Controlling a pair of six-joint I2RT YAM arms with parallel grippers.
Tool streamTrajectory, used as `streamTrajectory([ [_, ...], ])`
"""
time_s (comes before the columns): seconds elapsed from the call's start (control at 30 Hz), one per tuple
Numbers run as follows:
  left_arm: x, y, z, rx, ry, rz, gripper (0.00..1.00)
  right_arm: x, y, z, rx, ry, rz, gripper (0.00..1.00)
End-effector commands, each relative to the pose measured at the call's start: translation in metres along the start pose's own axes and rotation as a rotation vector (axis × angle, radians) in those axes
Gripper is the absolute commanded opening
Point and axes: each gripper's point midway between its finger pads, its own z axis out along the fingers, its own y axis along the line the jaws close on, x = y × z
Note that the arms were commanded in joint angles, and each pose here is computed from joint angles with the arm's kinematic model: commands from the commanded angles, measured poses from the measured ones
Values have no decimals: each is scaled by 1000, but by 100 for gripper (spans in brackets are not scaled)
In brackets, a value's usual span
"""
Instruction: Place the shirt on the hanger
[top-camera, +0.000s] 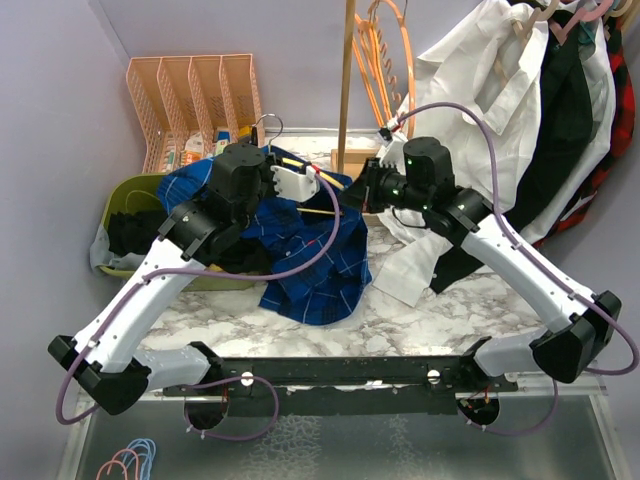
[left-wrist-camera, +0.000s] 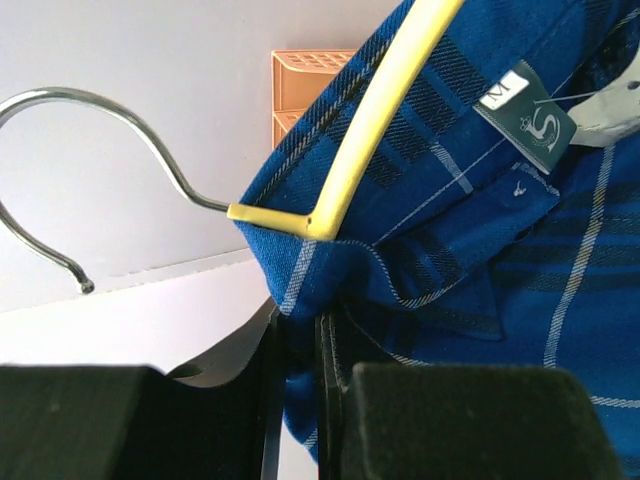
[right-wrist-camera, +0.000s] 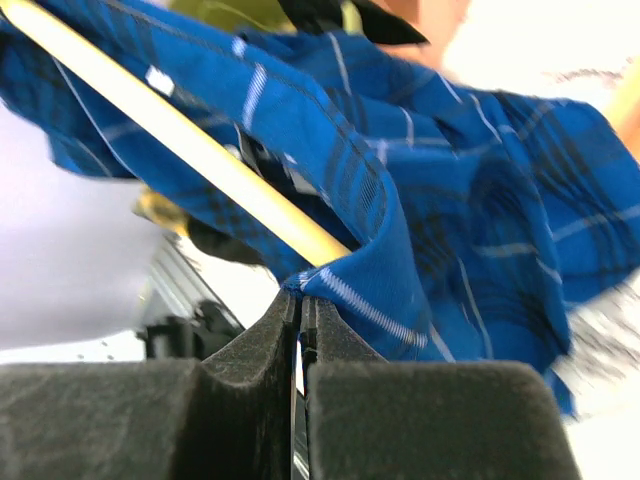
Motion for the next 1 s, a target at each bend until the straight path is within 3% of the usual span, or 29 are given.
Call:
streamTrajectory([
  [0.0,-33,6,-13,25,-159,-257,0,-35,51,35,-232,-99,96,1],
  [0.17,-60,-3,-17,109,-252,-392,0,-42,68,83,-239,-137,152,1],
  [0.4,-103,-8,-45,285,-466,-587,0,-36,75,109,-306,-173,188,1],
  [0.57,-91,-16,-40,271,-439,-593,0,-2,81,71,-423,-231,91,1],
  [0.87,-74,-29,-37,284,-414,-606,0,86,11,5,-318,-254,5,2],
  [0.9,-75,-28,-38,291,-422,-614,0,92,9,-1,-327,-259,-5,10],
  [0.97,-78,-29,-42,324,-447,-625,0,98,6,-9,-336,-270,-43,48],
])
